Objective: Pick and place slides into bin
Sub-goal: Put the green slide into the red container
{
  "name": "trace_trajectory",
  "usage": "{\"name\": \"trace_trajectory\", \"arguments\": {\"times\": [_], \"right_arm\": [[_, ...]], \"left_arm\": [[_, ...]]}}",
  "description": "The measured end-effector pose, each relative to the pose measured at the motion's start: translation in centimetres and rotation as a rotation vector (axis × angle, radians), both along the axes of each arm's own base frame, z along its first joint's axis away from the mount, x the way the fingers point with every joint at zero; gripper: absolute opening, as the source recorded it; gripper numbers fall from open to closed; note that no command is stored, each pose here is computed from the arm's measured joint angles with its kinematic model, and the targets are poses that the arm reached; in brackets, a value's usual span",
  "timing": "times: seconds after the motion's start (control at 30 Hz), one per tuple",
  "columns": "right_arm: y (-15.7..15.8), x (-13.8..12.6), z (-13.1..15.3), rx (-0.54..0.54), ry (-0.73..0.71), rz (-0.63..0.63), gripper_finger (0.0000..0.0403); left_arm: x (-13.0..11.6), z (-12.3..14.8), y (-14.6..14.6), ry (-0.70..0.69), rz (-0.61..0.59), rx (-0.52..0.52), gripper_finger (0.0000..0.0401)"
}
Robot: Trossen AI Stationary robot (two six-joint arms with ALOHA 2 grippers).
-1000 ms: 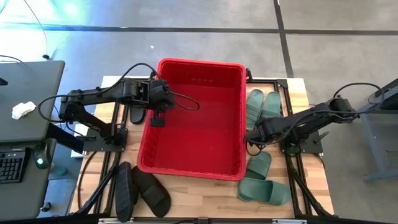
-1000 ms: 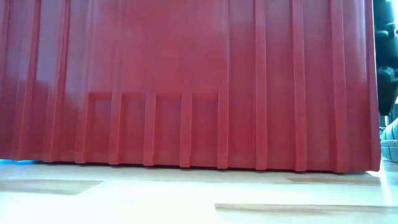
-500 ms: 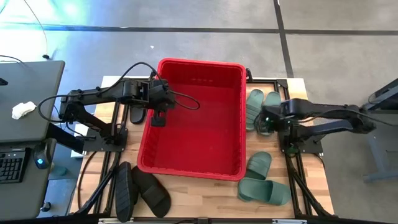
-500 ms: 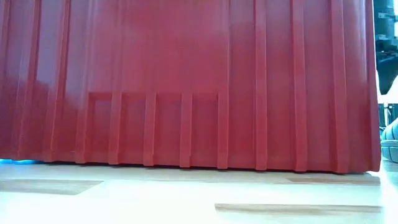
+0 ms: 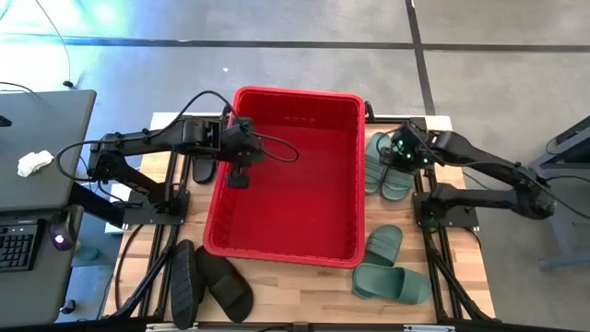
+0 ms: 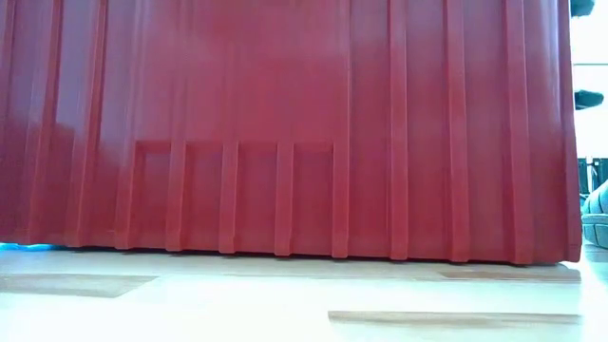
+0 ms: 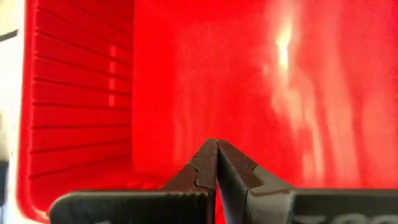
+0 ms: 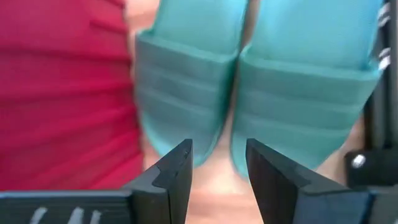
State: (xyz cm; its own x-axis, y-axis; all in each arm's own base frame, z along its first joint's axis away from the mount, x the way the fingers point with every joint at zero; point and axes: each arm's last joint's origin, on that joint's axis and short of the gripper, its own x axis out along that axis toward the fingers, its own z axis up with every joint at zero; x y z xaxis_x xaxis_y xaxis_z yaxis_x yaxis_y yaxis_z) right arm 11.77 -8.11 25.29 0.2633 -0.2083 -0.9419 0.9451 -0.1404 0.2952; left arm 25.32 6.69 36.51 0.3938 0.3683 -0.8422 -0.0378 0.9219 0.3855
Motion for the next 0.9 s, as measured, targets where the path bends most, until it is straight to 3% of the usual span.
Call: {"name": "trace_trajectory", "arguments": {"times": [0.23,0.57,0.9], "right_arm": [[-2.5,-0.4,-1.1,-0.021,0.139,0.000,0.0139],[-4.4,0.6,-3.4,0.015,0.341,0.305,0.0139],[-5.5,0.5,-4.5,0.064,0.387,0.464,0.0139]], "left_arm": [[0.0,0.0,-0.1,-0.007,-0.018,-0.032,0.0001],[0.0,0.0,-0.1,-0.009,-0.024,-0.042,0.0001],[0.0,0.0,-0.2,-0.010,-0.029,-0.052,0.0001]]}}
